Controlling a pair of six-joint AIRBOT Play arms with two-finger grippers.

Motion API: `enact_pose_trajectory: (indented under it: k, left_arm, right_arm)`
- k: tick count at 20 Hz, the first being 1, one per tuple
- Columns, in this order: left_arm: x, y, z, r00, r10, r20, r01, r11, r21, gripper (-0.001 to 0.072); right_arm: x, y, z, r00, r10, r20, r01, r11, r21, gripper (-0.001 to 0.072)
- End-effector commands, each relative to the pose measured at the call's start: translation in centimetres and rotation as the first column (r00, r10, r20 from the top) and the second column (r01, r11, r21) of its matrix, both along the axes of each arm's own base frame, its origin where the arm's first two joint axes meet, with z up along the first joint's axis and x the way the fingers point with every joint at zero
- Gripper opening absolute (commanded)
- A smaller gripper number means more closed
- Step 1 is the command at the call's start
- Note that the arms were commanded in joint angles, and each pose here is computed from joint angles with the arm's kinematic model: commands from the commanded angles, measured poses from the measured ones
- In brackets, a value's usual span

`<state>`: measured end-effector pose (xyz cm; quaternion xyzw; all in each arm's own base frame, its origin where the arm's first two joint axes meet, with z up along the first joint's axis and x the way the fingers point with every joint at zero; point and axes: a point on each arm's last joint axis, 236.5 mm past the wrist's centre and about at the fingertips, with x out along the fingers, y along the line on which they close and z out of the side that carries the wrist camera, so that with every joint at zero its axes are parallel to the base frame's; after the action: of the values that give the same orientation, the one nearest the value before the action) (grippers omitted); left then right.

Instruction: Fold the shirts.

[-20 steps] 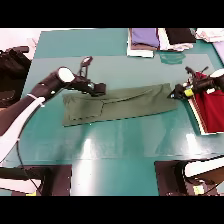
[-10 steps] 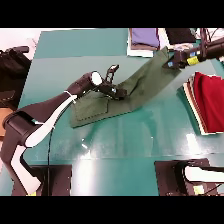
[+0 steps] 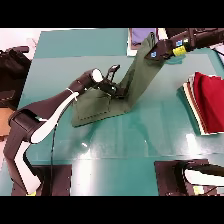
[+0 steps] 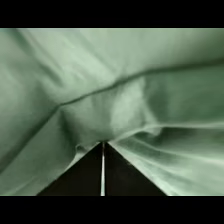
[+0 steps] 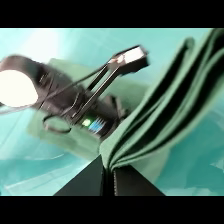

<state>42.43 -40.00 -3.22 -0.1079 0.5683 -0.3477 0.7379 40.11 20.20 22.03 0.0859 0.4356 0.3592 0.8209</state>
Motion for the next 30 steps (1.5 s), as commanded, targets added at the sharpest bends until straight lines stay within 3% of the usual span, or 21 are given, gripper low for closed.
enact_pose_trajectory:
  k: [1,5,9,10,11,12,14,18,22,23,25,27,30]
  left_arm:
    - [2.2,4.1,4.7,0.998,-0.004,0.057,0.002,0.999,0.035,0.0022]
    - [6.3,15.1,14.8,0.956,0.113,0.271,-0.148,0.983,0.111,0.0023]
    - [6.2,25.7,25.8,0.837,0.276,0.472,-0.348,0.935,0.07,0.0023]
    - [5.6,27.4,28.1,0.805,0.303,0.511,-0.381,0.923,0.053,0.0023]
    - [5.0,28.5,29.8,0.78,0.32,0.538,-0.401,0.915,0.038,0.0024]
    - [4.3,29.2,31.1,0.759,0.321,0.566,-0.409,0.912,0.033,0.0023]
    - [3.4,29.6,32.4,0.742,0.316,0.591,-0.414,0.91,0.034,0.0023]
    - [2.3,27.7,31.5,0.78,0.241,0.577,-0.348,0.934,0.08,0.0022]
    - [1.8,25.7,31.4,0.788,0.189,0.586,-0.295,0.951,0.09,0.0023]
    - [1.7,25.4,31.4,0.788,0.183,0.588,-0.289,0.953,0.092,0.0023]
    - [1.7,25.3,31.5,0.789,0.183,0.587,-0.286,0.954,0.087,0.0023]
    - [1.7,25.3,31.5,0.788,0.183,0.588,-0.287,0.954,0.087,0.0023]
    - [1.9,25.3,31.2,0.79,0.183,0.584,-0.287,0.954,0.089,0.0023]
  right_arm:
    - [-1.1,3.5,0.9,0.998,0.055,0.031,-0.055,0.998,0.021,0.0019]
    - [-3.0,10.7,1.0,0.984,0.171,0.042,-0.174,0.979,0.109,0.0019]
    - [-5.7,23.1,-2.3,0.938,0.343,0.054,-0.345,0.899,0.27,0.0026]
    - [-5.9,25.6,-3.0,0.935,0.349,0.067,-0.352,0.883,0.311,0.0128]
    - [-5.9,27.4,-3.9,0.938,0.342,0.06,-0.341,0.878,0.335,0.0304]
    - [-5.8,28.1,-4.9,0.94,0.336,0.051,-0.333,0.881,0.337,0.0346]
    - [-4.9,27.1,-6.0,0.941,0.333,0.055,-0.334,0.898,0.285,0.0344]
    - [-2.7,18.7,-10.2,0.955,0.295,-0.033,-0.292,0.953,0.08,0.0336]
    - [-0.7,7.1,-16.5,0.977,0.049,-0.208,-0.054,0.998,-0.021,0.0336]
    - [-0.5,4.4,-18.3,0.967,-0.024,-0.254,0.017,0.999,-0.028,0.0387]
    - [-0.3,1.2,-21.5,0.93,-0.139,-0.341,0.142,0.99,-0.015,0.0716]
    - [-0.3,0.6,-24.1,0.881,-0.196,-0.431,0.23,0.973,0.028,0.0713]
    - [-0.6,3.6,-26.6,0.829,-0.155,-0.537,0.252,0.961,0.111,0.0711]
